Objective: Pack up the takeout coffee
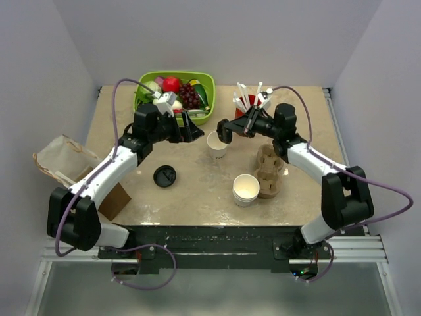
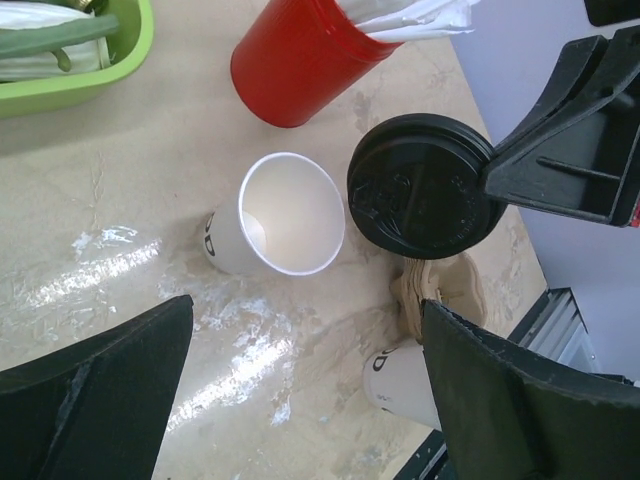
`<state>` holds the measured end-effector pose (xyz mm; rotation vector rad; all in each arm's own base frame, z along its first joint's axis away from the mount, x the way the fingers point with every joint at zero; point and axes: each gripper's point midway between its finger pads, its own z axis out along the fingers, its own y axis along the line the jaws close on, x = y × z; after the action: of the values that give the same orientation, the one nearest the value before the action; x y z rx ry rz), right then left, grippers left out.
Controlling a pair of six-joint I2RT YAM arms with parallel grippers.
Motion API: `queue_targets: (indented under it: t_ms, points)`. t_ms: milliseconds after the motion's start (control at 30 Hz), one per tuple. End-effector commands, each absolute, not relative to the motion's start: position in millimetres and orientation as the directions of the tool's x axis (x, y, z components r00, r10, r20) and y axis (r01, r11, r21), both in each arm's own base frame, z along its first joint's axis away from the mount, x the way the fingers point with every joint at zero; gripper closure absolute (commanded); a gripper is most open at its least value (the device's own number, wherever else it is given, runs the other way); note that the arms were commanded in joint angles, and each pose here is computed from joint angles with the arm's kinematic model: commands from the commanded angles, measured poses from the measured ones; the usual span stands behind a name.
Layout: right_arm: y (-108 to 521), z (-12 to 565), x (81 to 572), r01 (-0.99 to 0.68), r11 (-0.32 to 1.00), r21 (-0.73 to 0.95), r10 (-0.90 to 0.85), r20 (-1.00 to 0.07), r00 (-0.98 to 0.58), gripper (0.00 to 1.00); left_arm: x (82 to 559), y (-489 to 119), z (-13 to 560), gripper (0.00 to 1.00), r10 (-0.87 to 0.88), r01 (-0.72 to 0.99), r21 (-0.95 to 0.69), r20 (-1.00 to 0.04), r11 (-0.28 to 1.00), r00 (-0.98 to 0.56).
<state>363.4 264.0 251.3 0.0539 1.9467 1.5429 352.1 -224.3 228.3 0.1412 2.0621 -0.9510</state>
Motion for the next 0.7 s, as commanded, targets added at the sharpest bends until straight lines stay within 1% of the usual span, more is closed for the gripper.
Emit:
queue_targets:
  t_ms: [0,167,267,667]
  points:
    - [263.8,258.4,382.9,-0.348,0.298,0.889,0.474,-0.454,-0.754,1.0,366.4,-243.3,226.1,0.0,-0.196,0.466,-0.568,-0.751,0.678,-0.63]
    - [266.9,244.1,389.6,-0.301,0.265,0.916,0.494,-0.397,-0.774,1.0,380.4,-250.5,205.3,0.0,-0.174,0.427,-0.563,-0.725,0.708,-0.667]
    - [267.3,239.4,393.8,-0.289,0.258,0.922,0.511,-0.384,-0.769,1.0,387.4,-251.7,194.3,0.0,-0.163,0.384,-0.547,-0.705,0.743,-0.69]
    - [270.7,206.3,396.8,-0.206,0.246,0.947,0.509,-0.307,-0.804,0.99,398.8,-264.9,164.9,0.0,-0.193,0.304,-0.606,-0.618,0.735,-0.762]
